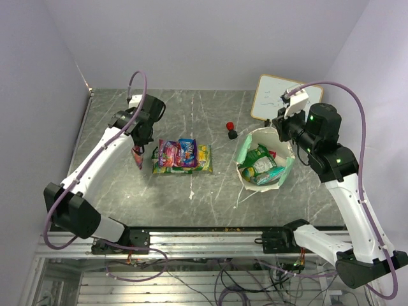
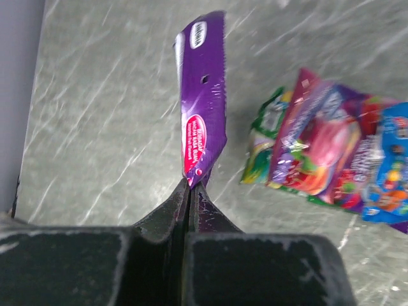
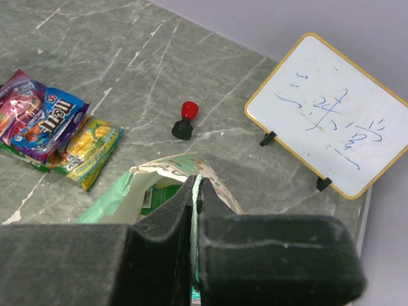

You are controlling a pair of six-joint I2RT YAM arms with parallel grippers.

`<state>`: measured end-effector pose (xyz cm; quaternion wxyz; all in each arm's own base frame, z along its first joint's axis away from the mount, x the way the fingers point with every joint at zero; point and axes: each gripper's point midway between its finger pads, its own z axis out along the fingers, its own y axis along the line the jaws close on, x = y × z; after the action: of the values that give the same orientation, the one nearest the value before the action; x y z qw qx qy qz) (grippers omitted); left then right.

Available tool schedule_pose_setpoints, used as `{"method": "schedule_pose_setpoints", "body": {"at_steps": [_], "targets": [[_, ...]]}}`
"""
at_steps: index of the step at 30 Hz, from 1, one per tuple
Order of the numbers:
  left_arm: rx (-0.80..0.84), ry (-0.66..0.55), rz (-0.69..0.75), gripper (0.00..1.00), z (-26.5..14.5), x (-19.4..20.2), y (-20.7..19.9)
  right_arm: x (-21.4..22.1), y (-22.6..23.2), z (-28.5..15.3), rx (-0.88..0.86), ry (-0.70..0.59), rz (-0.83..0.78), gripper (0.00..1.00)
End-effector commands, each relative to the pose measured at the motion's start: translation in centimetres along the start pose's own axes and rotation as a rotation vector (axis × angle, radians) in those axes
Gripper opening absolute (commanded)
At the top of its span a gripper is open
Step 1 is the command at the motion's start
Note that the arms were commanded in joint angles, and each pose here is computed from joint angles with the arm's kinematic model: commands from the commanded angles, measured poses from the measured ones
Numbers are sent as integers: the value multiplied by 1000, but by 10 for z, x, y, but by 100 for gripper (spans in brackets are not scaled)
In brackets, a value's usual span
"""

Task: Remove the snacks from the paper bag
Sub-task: Place the snack at the center of the board.

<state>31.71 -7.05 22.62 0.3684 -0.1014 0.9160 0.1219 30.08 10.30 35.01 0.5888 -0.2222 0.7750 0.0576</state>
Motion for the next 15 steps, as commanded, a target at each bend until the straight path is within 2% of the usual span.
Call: {"method": "schedule_pose_setpoints", "body": {"at_steps": [1, 6, 9, 15], "targets": [[-109, 105, -88, 7, 3, 30, 27, -15, 0, -3, -5, -53, -13, 0], [-167, 177, -107, 7, 8, 69, 41, -12, 0, -4, 0, -50, -6, 0], [-143, 220, -119, 7, 22, 84, 34, -11, 0, -5, -1, -52, 4, 0], [-122, 256, -158, 7, 77, 68, -3, -15, -1, -8, -4, -48, -22, 0]]}}
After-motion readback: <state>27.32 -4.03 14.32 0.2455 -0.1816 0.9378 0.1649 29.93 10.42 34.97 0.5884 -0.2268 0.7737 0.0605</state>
